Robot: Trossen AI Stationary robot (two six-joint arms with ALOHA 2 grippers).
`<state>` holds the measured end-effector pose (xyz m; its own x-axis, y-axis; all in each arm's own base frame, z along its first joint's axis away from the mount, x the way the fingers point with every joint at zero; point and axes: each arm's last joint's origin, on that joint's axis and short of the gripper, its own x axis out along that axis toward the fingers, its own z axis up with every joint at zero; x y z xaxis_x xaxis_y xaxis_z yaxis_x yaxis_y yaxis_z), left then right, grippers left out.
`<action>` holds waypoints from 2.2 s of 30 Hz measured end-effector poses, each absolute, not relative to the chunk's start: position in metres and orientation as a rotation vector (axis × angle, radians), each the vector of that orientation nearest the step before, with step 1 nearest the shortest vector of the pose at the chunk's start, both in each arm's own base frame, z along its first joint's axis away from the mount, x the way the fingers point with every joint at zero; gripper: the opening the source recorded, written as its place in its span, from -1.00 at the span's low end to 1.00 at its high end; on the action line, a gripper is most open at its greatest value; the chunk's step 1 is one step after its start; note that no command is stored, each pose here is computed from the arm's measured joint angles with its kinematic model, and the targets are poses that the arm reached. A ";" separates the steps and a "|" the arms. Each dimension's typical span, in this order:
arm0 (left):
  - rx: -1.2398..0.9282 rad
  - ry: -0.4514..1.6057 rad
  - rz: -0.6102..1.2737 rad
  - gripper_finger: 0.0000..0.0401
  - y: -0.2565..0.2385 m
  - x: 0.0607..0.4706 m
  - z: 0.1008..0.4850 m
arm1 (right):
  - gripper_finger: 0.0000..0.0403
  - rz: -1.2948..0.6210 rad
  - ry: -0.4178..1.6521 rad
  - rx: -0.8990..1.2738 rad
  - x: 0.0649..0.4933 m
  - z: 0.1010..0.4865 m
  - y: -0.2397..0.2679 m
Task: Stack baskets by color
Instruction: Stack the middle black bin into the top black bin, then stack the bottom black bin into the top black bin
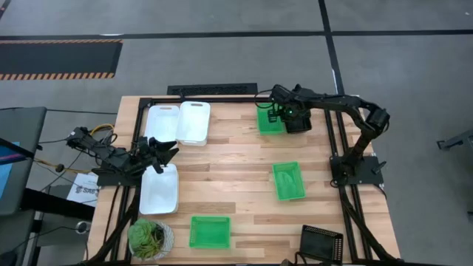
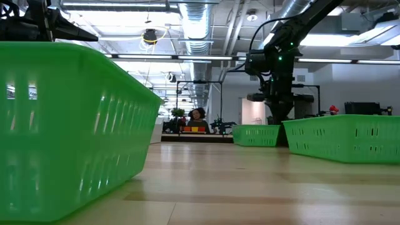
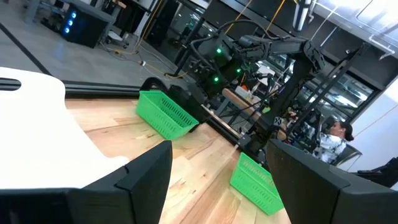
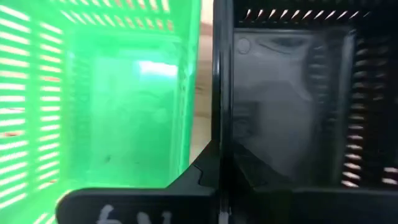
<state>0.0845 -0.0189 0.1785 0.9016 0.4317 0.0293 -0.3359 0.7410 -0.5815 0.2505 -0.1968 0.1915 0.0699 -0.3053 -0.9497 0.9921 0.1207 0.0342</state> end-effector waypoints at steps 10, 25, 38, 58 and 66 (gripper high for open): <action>-0.611 -0.168 0.422 0.24 -0.019 0.084 0.179 | -0.56 -1.214 0.985 0.903 0.249 0.193 -0.201; -0.635 -0.169 0.405 0.24 -0.019 0.085 0.179 | -0.09 -1.032 1.158 0.848 0.212 0.273 -0.083; -0.657 -0.175 0.406 0.24 -0.019 0.085 0.179 | -0.16 -0.750 1.147 0.865 0.197 0.280 0.102; -0.672 -0.177 0.408 0.24 -0.019 0.085 0.178 | -0.16 -0.430 1.346 0.512 0.142 0.209 0.249; -0.672 -0.176 0.409 0.24 -0.019 0.085 0.178 | -0.18 -0.407 1.377 0.386 0.128 0.190 0.264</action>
<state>0.0846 -0.0191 0.1782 0.9059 0.4226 0.0277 -0.3104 0.7070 -0.6354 0.1283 0.2636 0.1904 0.1454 -0.0520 -0.9880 0.4929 0.8697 0.0268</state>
